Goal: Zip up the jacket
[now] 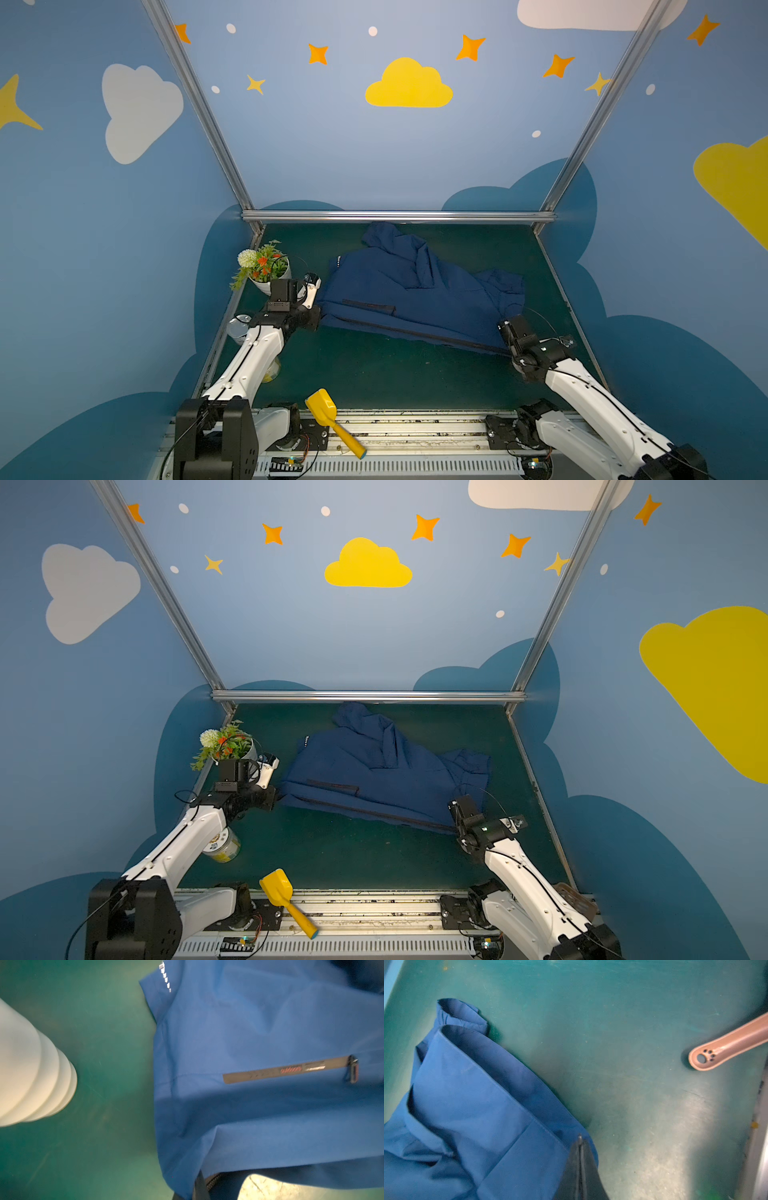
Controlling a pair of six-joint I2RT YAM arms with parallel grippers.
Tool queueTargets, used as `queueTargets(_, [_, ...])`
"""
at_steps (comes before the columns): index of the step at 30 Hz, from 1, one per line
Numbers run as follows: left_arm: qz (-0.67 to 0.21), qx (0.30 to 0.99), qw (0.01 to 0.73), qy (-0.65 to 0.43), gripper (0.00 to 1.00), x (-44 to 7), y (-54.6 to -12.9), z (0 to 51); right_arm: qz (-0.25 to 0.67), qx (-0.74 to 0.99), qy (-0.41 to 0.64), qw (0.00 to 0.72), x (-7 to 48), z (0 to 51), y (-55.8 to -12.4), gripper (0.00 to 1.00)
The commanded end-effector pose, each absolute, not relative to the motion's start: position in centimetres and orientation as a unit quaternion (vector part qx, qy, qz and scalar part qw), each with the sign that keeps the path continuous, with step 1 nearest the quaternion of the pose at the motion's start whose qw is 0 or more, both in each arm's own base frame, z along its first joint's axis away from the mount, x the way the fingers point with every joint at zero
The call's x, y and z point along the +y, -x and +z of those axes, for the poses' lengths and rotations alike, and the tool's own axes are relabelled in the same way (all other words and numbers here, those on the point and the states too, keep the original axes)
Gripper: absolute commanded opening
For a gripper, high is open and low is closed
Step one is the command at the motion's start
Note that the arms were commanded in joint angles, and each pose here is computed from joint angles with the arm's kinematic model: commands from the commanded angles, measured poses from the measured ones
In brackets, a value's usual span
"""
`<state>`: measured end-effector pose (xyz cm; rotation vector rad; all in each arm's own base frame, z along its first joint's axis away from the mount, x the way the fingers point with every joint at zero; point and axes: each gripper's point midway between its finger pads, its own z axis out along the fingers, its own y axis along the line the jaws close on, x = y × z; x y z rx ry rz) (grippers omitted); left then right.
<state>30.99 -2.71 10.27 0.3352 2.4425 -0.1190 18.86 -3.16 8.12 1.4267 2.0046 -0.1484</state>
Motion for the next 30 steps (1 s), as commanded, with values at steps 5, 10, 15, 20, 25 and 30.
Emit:
queueTargets(5, [0.072, 0.935, 0.33, -0.107, 0.03, 2.2, -32.7, 10.6, -0.154, 0.798, -0.392, 0.43, -5.8, 11.6, -19.4, 0.0])
queueTargets(10, [0.073, 0.936, 0.328, -0.103, 0.03, 2.5, -33.2, 10.6, -0.178, 0.789, -0.415, 0.417, -6.5, 11.6, -17.8, 0.0])
queueTargets(15, [0.033, 0.933, 0.344, -0.102, 0.06, 1.2, -33.1, 11.2, -0.184, 0.774, -0.445, 0.412, -7.2, 11.6, -16.8, 0.19])
queueTargets(20, [0.011, 0.919, 0.386, -0.079, 0.99, 0.6, -32.8, 12.3, -0.162, 0.758, -0.445, 0.449, -7.5, 14.1, -17.0, 0.85])
queueTargets(25, [0.011, 0.894, 0.445, -0.039, 1.0, 1.0, -34.4, 15.4, -0.174, 0.776, -0.31, 0.521, -5.8, 16.5, -21.8, 0.85])
queueTargets(30, [0.021, 0.875, 0.483, 0.008, 0.99, 2.1, -36.4, 16.4, -0.169, 0.789, -0.163, 0.568, -2.2, 17.0, -26.9, 0.85])
